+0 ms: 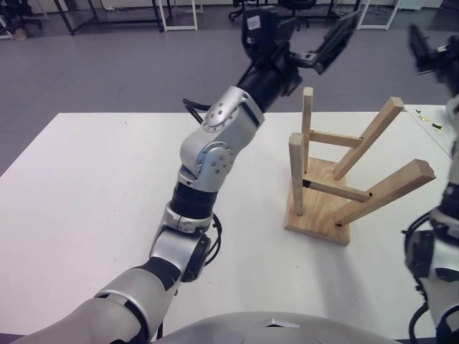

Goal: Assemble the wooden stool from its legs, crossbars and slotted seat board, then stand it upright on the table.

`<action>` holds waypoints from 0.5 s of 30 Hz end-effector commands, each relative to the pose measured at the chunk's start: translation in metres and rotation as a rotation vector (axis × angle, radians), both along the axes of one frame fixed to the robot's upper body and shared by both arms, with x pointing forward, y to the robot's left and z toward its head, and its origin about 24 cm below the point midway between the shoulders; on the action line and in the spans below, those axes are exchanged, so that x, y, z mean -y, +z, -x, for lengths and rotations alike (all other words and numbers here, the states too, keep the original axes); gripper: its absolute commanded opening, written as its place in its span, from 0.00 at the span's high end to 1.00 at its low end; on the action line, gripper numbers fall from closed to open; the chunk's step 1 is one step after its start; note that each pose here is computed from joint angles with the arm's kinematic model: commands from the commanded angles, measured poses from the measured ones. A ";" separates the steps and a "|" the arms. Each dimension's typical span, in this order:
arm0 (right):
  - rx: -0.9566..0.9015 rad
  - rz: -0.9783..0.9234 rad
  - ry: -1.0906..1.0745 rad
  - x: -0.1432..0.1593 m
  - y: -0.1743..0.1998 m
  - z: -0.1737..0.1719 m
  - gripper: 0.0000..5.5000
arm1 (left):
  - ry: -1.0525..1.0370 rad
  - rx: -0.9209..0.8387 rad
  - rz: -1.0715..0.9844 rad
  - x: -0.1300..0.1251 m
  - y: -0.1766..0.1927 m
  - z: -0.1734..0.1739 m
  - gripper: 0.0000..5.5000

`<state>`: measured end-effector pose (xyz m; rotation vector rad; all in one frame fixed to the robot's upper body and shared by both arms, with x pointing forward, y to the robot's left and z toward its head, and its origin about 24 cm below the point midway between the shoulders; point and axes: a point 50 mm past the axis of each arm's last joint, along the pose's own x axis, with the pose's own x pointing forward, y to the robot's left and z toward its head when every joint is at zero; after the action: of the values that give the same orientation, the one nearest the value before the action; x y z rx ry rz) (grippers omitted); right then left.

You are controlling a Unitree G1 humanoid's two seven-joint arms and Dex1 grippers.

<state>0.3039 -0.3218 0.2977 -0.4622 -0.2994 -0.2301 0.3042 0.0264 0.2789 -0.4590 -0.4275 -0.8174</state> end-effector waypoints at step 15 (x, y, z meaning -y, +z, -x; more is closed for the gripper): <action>-1.154 0.055 0.570 -0.068 -0.292 0.040 0.34 | 0.283 -0.050 -0.013 -0.067 -0.017 -0.003 0.02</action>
<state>0.2876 -0.2888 0.0413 -0.5401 0.5808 0.4276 0.3065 0.0939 0.2621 -0.4011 -0.4445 -0.5291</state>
